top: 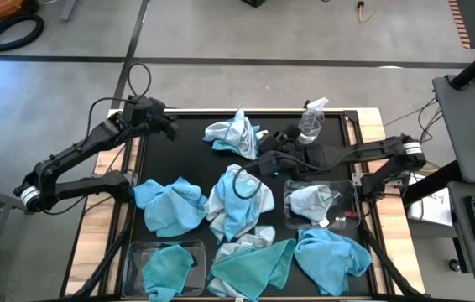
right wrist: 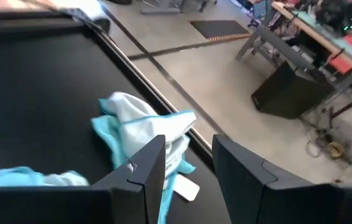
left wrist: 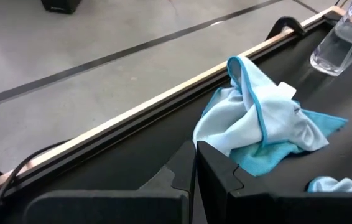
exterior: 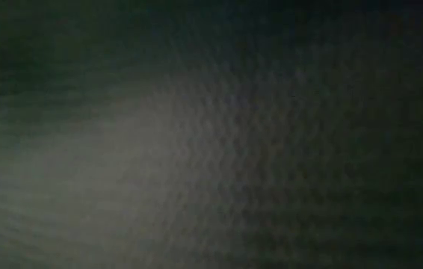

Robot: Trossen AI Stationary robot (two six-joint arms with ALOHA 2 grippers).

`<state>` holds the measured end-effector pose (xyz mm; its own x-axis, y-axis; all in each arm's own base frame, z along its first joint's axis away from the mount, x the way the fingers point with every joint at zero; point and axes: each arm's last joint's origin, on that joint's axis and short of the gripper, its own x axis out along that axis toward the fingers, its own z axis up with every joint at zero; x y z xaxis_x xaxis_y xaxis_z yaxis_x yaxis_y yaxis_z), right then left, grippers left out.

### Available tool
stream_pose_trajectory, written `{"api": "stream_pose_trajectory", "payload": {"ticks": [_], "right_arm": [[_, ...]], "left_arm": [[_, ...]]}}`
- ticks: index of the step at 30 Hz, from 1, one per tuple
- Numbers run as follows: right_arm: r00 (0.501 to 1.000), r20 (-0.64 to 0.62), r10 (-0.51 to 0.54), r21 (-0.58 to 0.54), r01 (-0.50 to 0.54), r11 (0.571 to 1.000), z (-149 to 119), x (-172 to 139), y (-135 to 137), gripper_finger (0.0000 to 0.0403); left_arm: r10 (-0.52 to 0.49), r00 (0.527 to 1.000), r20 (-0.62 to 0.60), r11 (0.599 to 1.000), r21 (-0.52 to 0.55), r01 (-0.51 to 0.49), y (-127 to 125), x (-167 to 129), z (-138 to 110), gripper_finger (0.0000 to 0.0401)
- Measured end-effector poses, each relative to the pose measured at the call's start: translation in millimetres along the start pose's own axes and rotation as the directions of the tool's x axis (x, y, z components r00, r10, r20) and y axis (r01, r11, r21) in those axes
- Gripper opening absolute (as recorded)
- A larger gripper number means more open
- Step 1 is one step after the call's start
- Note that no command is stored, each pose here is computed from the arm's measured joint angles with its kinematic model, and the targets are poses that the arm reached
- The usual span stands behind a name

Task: Sort microfiber towel by color & place in baskets
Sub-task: Put the white towel into the top transparent bin

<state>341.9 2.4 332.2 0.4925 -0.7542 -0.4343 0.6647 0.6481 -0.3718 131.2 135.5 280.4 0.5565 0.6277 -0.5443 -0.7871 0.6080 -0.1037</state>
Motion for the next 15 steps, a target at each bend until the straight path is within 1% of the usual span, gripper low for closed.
{"api": "stream_pose_trajectory", "payload": {"ticks": [3, 4, 5, 7, 9, 10, 12, 15], "right_arm": [[0.998, -0.049, -0.042, -0.013, 0.042, 0.999, -3, 22, -5, 0.0128], [0.997, -0.073, -0.040, -0.007, 0.039, 0.999, -5, 30, -8, 0.0128], [0.995, -0.099, -0.019, 0.006, 0.020, 1.000, -6, 39, -11, 0.0128], [0.984, -0.162, 0.072, 0.040, -0.066, 0.997, -8, 56, -17, 0.0128], [0.963, -0.213, 0.167, 0.082, -0.152, 0.985, -11, 71, -23, 0.0128], [0.953, -0.229, 0.197, 0.096, -0.180, 0.979, -12, 77, -25, 0.0128], [0.945, -0.249, 0.214, 0.090, -0.197, 0.976, -15, 84, -27, 0.0128], [0.946, -0.252, 0.206, 0.036, -0.203, 0.978, -15, 90, -29, 0.0128]], "left_arm": [[0.005, 1.000, -0.028, 1.000, 0.001, -0.005, 0, 0, -3, 0.0000], [0.006, 0.999, -0.034, 1.000, 0.001, -0.006, 1, 0, -3, 0.0000], [0.006, 0.999, -0.040, 1.000, 0.002, -0.006, 1, 0, -4, 0.0000], [0.007, 0.999, -0.046, 1.000, 0.002, -0.007, 1, 0, -5, 0.0000], [0.007, 0.999, -0.048, 1.000, 0.002, -0.007, 1, 0, -5, 0.0000], [0.004, 0.999, -0.048, 1.000, 0.001, -0.004, 1, 0, -5, 0.0000], [-0.029, 0.998, -0.053, 1.000, 0.003, 0.029, 0, 0, -5, 0.0000], [-0.087, 0.994, -0.061, 0.996, 0.007, 0.087, -2, 0, -5, 0.0000]]}}
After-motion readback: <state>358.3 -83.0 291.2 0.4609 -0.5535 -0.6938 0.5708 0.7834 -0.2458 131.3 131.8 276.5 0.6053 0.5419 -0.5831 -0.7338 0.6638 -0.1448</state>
